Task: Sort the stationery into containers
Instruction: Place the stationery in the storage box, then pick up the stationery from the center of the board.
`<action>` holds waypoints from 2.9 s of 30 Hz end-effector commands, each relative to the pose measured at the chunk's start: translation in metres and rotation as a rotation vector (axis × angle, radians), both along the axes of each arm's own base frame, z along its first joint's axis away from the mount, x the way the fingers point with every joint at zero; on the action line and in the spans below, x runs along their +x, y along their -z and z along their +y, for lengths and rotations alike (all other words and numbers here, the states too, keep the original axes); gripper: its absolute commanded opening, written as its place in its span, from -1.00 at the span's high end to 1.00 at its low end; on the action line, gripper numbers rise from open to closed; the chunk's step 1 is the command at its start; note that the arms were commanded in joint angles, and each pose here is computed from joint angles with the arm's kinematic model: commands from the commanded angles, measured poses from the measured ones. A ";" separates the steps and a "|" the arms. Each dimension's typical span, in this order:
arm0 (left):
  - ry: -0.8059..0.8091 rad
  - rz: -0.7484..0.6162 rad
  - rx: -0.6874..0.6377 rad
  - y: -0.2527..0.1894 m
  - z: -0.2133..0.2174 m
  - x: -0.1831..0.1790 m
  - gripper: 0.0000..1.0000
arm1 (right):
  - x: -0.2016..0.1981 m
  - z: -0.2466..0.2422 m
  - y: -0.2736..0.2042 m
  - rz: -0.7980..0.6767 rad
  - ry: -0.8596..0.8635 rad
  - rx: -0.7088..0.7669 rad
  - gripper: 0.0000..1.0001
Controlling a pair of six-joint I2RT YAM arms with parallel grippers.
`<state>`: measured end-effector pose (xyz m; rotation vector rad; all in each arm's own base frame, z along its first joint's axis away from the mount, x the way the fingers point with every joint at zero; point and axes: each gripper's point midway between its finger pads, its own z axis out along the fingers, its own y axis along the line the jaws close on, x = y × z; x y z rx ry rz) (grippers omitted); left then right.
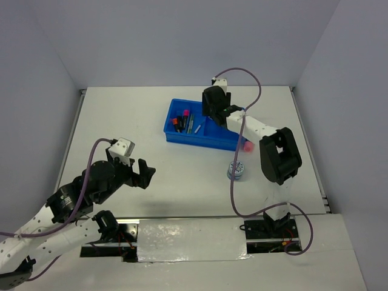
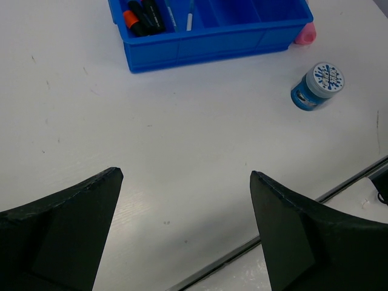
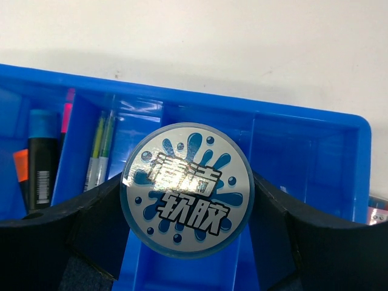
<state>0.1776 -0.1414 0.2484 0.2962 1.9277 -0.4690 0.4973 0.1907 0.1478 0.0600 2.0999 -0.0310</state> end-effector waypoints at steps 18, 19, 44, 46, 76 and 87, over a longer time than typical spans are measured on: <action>0.067 -0.040 -0.020 -0.009 -0.010 -0.002 -0.99 | 0.019 -0.007 -0.003 -0.081 0.031 0.053 -0.48; 0.067 -0.039 -0.022 -0.009 -0.010 -0.002 -0.99 | 0.018 -0.007 -0.005 -0.082 0.030 0.055 -0.51; -0.317 0.029 0.068 0.010 0.048 0.032 -0.99 | -0.184 -0.062 -0.061 0.168 -0.014 0.158 -0.99; -0.344 0.060 0.104 0.018 0.050 0.037 -0.99 | -0.206 -0.074 -0.040 0.207 0.022 0.146 -0.99; -0.226 0.108 0.129 0.032 0.028 0.041 -0.99 | -0.245 -0.065 0.080 0.440 -0.083 0.109 -0.53; -0.220 0.105 0.128 0.032 0.028 0.041 -0.99 | -0.264 0.000 0.027 0.364 -0.468 0.309 0.64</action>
